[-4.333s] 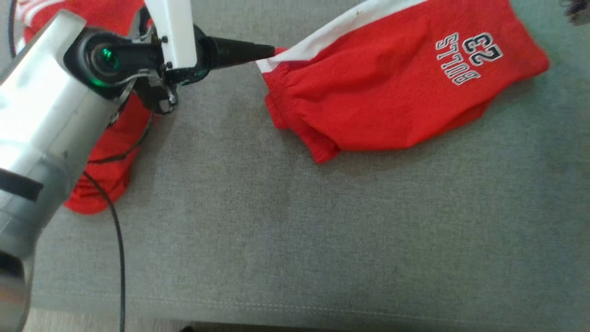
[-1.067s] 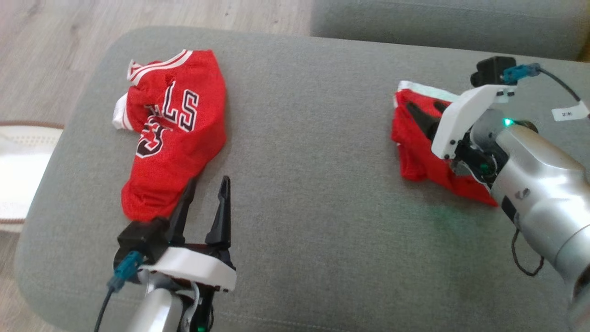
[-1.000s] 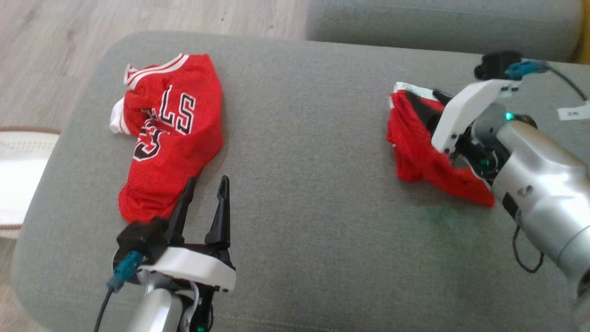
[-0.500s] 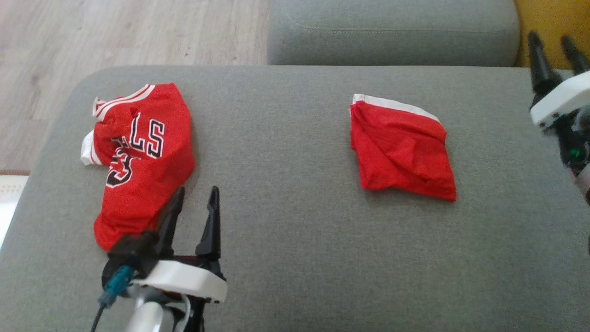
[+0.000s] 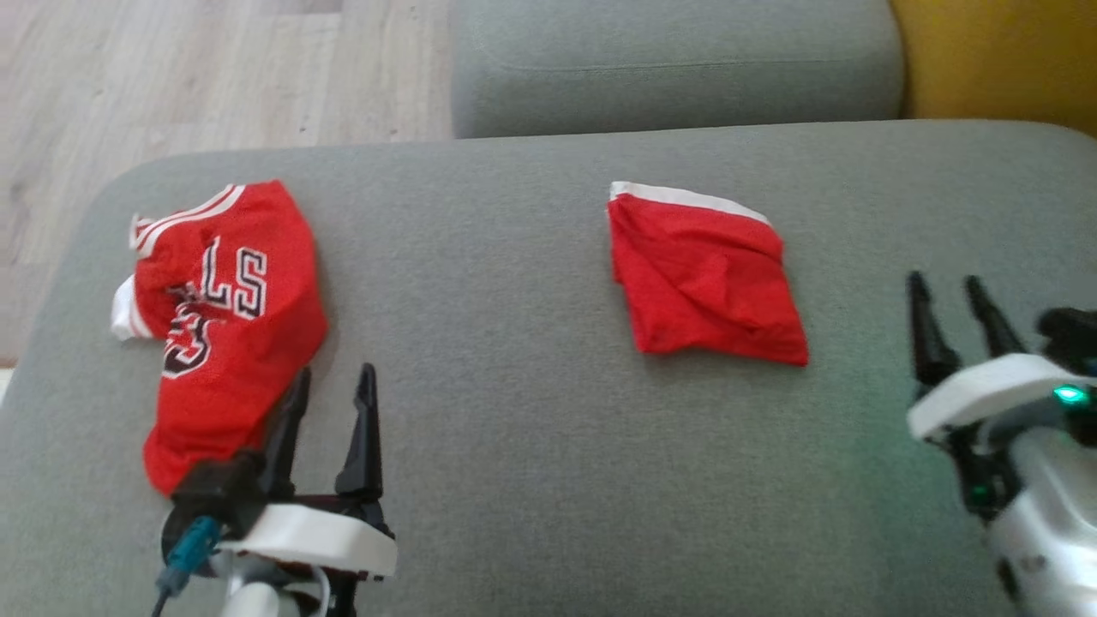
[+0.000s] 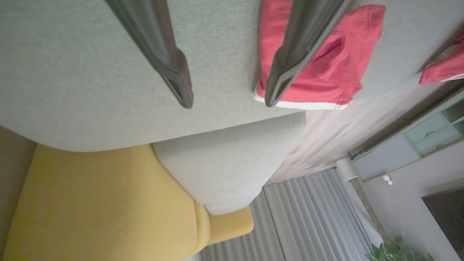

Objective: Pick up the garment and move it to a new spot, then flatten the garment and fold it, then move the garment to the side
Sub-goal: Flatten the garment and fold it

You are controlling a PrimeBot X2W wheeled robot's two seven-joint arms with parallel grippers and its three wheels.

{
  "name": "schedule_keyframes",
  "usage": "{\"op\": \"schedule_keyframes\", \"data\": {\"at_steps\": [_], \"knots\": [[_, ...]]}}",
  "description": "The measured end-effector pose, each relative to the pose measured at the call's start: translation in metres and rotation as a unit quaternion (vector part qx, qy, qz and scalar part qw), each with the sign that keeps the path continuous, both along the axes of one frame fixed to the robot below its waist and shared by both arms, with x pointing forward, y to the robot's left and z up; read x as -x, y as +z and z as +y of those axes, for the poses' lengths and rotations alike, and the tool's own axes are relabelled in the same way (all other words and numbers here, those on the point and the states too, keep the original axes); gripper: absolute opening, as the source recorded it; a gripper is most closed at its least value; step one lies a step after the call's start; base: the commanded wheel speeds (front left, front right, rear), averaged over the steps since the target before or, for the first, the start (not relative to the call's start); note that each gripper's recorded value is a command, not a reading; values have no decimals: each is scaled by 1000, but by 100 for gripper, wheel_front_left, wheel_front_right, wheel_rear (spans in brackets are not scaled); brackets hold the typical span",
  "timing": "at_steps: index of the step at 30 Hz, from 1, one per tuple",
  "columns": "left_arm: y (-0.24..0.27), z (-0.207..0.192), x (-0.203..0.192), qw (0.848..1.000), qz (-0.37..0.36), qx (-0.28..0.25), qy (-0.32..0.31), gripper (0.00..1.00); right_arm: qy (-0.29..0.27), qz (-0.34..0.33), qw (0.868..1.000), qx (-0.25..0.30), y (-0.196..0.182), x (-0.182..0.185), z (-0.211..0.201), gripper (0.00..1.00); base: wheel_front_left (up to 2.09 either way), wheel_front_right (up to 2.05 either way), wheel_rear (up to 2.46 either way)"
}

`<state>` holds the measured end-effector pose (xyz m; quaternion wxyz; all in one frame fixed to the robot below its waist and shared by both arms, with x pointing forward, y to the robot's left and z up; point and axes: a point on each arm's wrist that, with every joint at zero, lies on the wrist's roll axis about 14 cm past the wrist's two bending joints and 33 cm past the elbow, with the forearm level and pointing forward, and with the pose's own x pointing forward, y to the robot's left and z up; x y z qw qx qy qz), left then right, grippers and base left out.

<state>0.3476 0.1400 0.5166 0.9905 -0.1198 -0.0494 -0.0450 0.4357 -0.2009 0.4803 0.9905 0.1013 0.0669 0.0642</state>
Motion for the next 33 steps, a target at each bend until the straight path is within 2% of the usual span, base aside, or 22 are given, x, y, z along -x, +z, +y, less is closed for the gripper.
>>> {"op": "schedule_keyframes", "data": {"at_steps": [1, 2, 3, 4, 9, 12, 18, 20, 25, 30, 33], "knots": [[-2, 0, 1, 1000, 2, 0, 1, 100, 7, 4, 1000, 0, -2, -3, 9, 100, 0, 0, 0], [-3, 1, 2, 1000, 5, 0, 3, 100, 16, 13, 1000, 6, -5, -7, 17, 77, 0, 0, 0], [-5, 2, 4, 1000, 7, 0, 4, 100, 24, 24, 999, 12, -7, -11, 24, 35, 0, 0, 0], [-6, 4, 5, 1000, 9, 0, 7, 100, 33, 34, 999, 20, -10, -16, 30, 0, 0, 0, 0], [-7, 16, 7, 1000, 12, -1, 28, 100, 65, 79, 993, 66, -18, -38, 51, 0, 0, 0, 0], [-5, 31, 9, 999, 11, 0, 53, 100, 91, 129, 983, 95, -32, -53, 71, 0, 0, 0, 0], [-14, 49, 18, 996, 26, -1, 86, 100, 115, 224, 961, 112, -79, -47, 92, 0, 0, 0, 0], [-16, 55, 20, 995, 30, -2, 96, 100, 125, 238, 957, 109, -88, -46, 102, 0, 0, 0, 0], [-17, 61, 18, 994, 33, -5, 105, 100, 150, 240, 955, 85, -95, -42, 132, 0, 0, 0, 0], [-15, 55, 14, 995, 30, -4, 96, 100, 199, 164, 964, 56, -66, -38, 178, 0, 0, 0, 0], [-12, 49, 12, 996, 24, -3, 86, 100, 228, 136, 963, 37, -56, -22, 199, 0, 0, 0, 0]]}}
